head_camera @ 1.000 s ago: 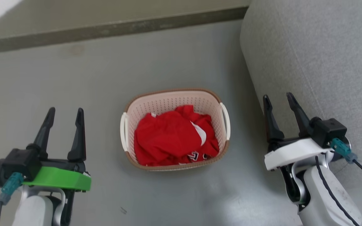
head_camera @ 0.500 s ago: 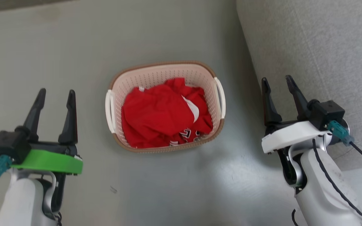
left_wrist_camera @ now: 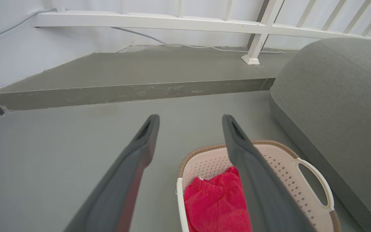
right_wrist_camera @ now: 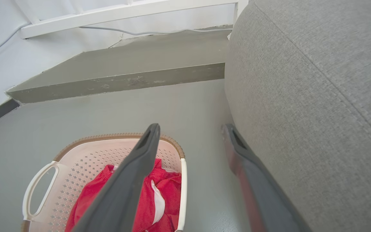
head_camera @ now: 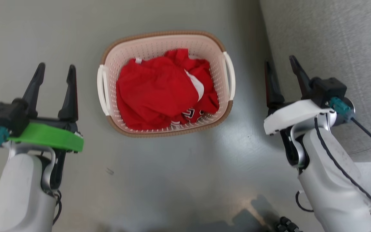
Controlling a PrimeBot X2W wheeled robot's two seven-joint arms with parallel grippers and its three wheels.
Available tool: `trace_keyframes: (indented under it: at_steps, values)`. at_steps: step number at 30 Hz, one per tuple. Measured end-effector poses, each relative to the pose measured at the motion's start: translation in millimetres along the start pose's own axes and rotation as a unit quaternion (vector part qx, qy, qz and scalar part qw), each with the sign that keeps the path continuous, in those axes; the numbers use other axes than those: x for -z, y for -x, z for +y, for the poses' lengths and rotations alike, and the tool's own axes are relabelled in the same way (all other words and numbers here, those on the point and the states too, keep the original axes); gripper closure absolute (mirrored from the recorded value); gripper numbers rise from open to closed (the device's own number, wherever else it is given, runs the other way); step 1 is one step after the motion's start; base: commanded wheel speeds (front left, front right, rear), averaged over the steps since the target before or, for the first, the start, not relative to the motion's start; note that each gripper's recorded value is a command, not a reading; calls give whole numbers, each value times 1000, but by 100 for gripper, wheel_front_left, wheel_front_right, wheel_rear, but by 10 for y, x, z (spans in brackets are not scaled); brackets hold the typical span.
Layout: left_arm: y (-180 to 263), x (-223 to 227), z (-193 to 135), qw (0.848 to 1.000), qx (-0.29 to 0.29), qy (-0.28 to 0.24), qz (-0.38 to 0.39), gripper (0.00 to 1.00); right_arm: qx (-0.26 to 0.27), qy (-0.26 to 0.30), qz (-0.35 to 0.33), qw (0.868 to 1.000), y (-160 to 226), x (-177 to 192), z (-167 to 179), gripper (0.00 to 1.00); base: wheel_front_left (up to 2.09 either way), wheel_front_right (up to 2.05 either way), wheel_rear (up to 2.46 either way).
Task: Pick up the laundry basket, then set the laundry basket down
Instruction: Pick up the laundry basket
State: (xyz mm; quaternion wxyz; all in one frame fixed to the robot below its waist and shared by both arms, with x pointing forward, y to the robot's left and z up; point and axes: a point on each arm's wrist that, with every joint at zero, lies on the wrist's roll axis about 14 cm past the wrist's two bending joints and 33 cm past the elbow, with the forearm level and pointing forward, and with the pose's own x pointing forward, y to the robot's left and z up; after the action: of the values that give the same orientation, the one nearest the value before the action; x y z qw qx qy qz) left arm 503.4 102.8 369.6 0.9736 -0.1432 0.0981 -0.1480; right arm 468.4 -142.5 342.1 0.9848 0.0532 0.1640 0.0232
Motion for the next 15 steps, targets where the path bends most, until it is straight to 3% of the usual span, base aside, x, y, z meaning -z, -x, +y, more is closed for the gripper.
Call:
trace_keyframes:
  at_steps: [15]
  values:
    - [-215, 839, 260, 991, -26, 41, 123, 0, 3, -26, 86, 996, -433, 652, 10, 0, 0, 0, 0]
